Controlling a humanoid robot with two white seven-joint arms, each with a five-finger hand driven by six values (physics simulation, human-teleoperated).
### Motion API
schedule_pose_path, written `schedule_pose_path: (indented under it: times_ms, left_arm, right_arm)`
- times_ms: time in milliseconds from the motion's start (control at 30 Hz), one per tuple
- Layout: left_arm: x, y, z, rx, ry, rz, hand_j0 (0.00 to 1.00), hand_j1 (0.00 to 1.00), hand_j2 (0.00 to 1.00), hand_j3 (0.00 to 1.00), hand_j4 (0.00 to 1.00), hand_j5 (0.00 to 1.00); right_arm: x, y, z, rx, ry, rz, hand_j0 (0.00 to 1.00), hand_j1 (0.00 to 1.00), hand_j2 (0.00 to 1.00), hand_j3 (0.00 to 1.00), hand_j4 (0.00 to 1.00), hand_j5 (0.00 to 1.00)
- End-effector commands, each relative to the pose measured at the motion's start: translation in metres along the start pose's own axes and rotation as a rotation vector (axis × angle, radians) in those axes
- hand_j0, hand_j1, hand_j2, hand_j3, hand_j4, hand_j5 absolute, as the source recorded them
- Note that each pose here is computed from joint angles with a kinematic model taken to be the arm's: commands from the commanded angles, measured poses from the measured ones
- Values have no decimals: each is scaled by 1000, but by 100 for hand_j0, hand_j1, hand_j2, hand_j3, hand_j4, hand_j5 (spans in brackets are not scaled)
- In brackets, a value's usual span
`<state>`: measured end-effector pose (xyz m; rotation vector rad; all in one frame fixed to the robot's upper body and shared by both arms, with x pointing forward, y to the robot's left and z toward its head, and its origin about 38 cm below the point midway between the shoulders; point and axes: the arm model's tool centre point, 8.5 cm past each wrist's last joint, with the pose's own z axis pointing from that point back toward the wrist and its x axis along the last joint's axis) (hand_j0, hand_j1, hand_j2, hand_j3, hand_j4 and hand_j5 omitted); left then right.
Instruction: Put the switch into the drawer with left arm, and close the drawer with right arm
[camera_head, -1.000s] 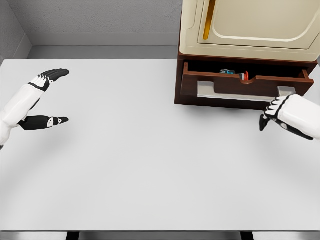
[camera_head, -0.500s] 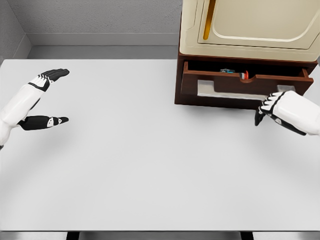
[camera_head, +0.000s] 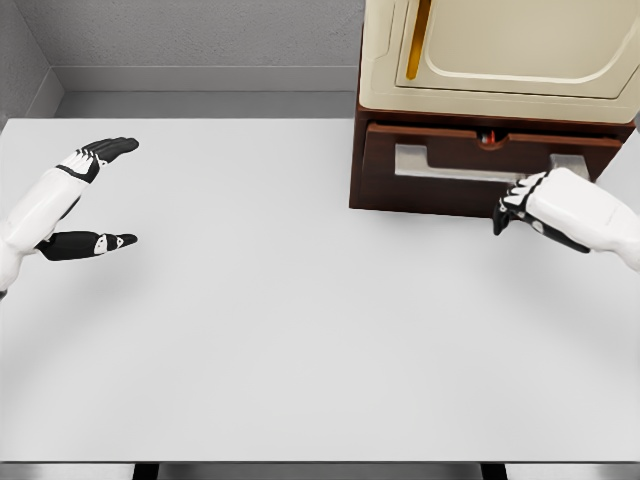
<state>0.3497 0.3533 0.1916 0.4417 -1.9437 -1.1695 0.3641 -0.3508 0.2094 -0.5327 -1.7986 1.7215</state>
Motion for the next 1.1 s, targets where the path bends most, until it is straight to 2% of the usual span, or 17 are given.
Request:
schedule_pose_path:
  times_ms: [0,400,767,833,867,933,1033,1067]
  left_arm:
    - [0,1,0,5,-1,6,100,100,100,100,100,100]
    - [4,2,-1,6,-12,0,100,100,100,100,100,100]
    - [4,1,0,4,-10,2,100,100,100,100,100,100]
    - [4,0,1,2,-9,3,100,100,100,100,100,100]
    - [4,0,1,2,-9,3,100,100,100,100,100,100]
    - [5,0,3,3,-7,1,100,100,100,100,100,100]
    - [4,4,18,14,21,-7,100,100,100,100,100,100]
    - [6,5,21,17,23,-12,100,100,100,100,100,100]
  right_arm:
    - [-2,5,0,7,7,-12,28,28,28,28,28,28]
    - [-11,1,-12,-3,9,-4,28,28,28,28,28,28]
    - [-11,-5,-16,-16,4,5,28,28,28,28,28,28]
    - [-11,-5,-11,-5,7,6,28,28,28,28,28,28]
    - [-3,-10,-8,7,-18,22,28,28,28,28,28,28]
    - [5,-10,12,83,-27,46,29,29,29,29,29,29]
    - [3,-10,20,110,-16,53,29,29,29,29,29,29]
    - [1,-9,29,142,-3,57,29,29,29,29,29,29]
